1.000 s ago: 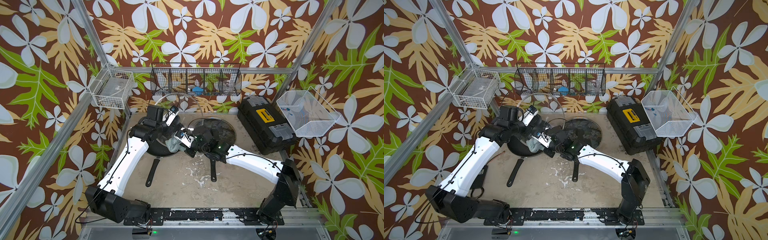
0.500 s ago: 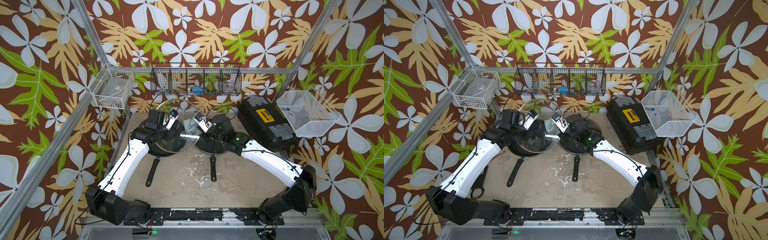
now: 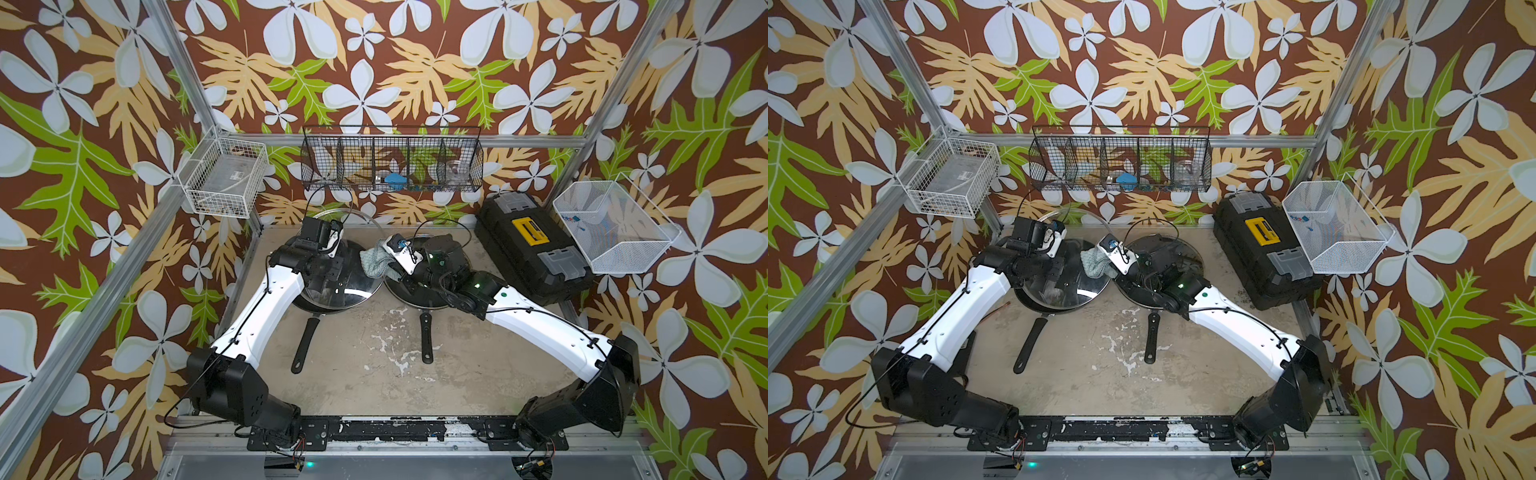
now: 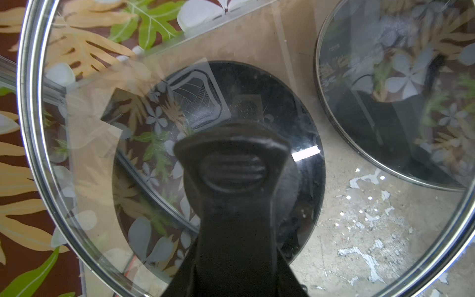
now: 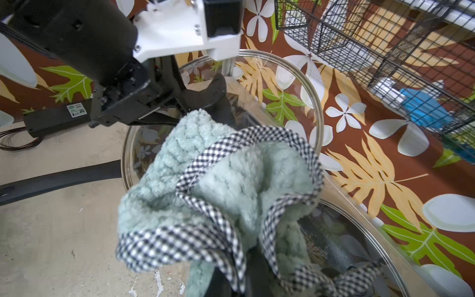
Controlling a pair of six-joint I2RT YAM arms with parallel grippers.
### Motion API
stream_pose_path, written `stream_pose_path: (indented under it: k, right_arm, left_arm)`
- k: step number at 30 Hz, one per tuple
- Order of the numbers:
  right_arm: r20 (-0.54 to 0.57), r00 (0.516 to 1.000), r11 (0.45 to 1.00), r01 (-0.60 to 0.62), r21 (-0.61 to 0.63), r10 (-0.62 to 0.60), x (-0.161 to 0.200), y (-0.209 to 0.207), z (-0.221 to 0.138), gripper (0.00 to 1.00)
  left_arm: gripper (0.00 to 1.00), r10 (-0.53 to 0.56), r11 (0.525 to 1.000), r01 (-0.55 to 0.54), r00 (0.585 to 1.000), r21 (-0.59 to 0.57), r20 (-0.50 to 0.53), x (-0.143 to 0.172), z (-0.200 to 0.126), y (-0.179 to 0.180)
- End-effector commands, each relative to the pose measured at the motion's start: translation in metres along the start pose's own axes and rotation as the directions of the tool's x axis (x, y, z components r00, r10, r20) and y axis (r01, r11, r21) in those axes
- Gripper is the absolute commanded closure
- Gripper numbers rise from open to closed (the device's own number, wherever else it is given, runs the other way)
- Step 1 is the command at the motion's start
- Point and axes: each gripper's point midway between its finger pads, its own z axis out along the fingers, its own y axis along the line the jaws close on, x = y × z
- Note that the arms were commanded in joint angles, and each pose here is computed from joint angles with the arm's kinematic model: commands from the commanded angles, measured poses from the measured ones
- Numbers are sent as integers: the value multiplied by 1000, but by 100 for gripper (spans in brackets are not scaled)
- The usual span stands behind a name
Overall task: Wipe the pot lid with a cloth
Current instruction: Place the pot lid on the cooking pot.
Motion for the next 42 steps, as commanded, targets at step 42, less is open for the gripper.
stream_pose_path:
  k: [42]
  right_arm:
    - [-25, 999, 999, 32, 33, -31, 5, -2, -3, 100]
  left_arm:
    - [100, -126, 989, 100, 955, -110, -268, 15, 96, 51]
